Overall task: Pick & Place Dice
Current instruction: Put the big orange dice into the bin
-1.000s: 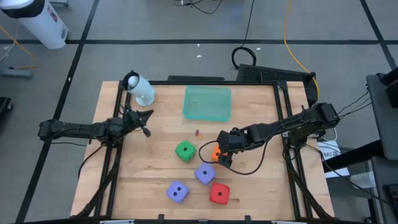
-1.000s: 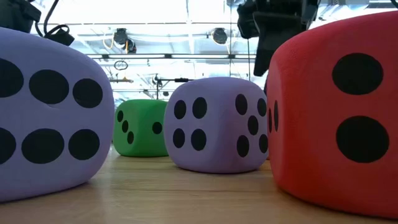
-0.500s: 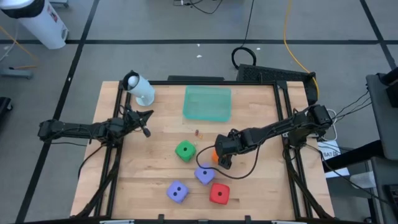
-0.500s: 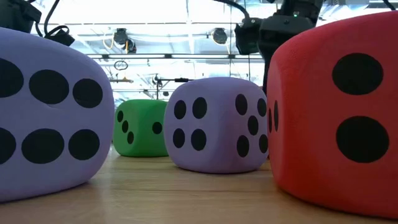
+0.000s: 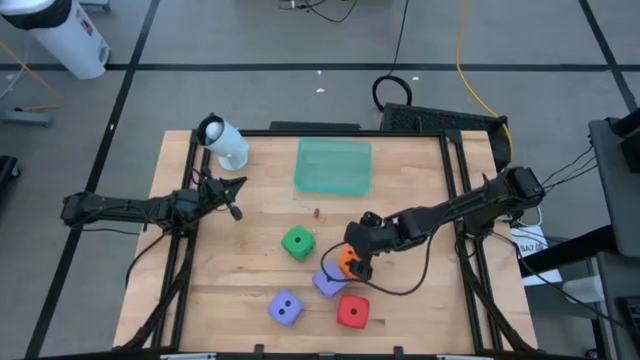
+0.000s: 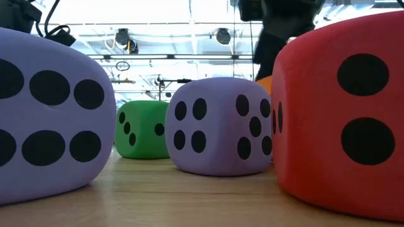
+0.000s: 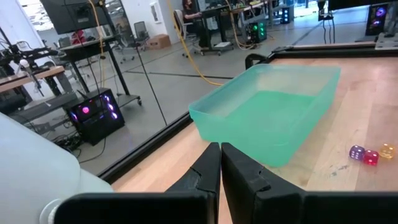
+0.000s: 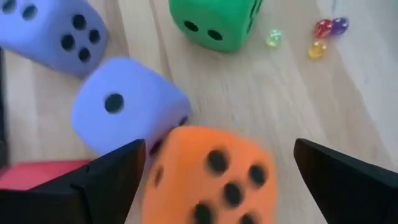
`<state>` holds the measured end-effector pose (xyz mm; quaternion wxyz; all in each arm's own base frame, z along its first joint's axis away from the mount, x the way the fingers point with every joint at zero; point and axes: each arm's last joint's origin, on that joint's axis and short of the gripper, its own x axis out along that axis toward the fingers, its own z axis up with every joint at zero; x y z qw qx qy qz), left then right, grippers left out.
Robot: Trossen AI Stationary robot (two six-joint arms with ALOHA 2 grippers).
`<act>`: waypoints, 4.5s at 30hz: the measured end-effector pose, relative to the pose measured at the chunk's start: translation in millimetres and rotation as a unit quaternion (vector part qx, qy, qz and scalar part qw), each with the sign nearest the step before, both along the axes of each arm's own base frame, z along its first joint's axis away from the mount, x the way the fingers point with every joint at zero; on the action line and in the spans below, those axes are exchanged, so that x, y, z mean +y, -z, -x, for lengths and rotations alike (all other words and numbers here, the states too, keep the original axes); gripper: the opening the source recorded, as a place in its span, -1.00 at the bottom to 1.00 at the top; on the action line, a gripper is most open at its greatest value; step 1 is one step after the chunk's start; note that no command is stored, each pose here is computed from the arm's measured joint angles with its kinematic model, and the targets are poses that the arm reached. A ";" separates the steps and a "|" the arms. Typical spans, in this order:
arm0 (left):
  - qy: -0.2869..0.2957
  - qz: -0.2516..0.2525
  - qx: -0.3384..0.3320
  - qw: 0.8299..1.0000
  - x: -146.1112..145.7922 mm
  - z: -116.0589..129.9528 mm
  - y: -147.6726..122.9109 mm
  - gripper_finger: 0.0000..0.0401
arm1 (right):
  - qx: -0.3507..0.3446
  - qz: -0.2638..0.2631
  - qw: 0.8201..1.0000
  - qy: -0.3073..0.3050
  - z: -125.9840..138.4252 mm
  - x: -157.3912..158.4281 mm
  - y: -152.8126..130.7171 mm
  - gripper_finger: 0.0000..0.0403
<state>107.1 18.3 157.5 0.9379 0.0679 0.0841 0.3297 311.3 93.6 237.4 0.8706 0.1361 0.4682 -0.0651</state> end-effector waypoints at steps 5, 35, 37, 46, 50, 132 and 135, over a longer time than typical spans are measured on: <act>0.000 0.000 0.000 1.000 0.0 0.0 0.0 -0.87 | 0.025 0.026 0.999 -0.010 5.8 1.7 2.8 0.97; 0.000 0.003 -0.001 1.000 0.0 0.0 0.1 -0.87 | 0.040 0.010 0.999 -0.010 76.1 4.4 -52.3 0.96; 0.000 -0.001 0.003 1.000 0.0 0.0 0.3 -0.87 | 0.019 0.027 0.998 -0.047 79.2 15.2 -54.8 0.96; -0.001 0.004 -0.003 1.000 0.0 0.0 0.1 -0.87 | 0.011 0.066 0.986 -0.151 73.4 55.9 -36.1 0.96; -0.002 0.011 -0.009 1.000 0.0 0.0 0.0 -0.87 | 0.049 0.104 0.980 -0.163 60.5 62.3 -11.4 0.96; 0.037 0.015 -0.008 0.999 -1.8 -1.4 0.3 -0.87 | 0.085 0.056 0.945 -0.310 -25.7 -30.6 41.4 0.97; 0.038 0.008 -0.007 0.999 -1.8 -1.5 -0.5 -0.87 | 0.093 0.036 0.959 -0.265 -26.3 -35.6 41.8 0.97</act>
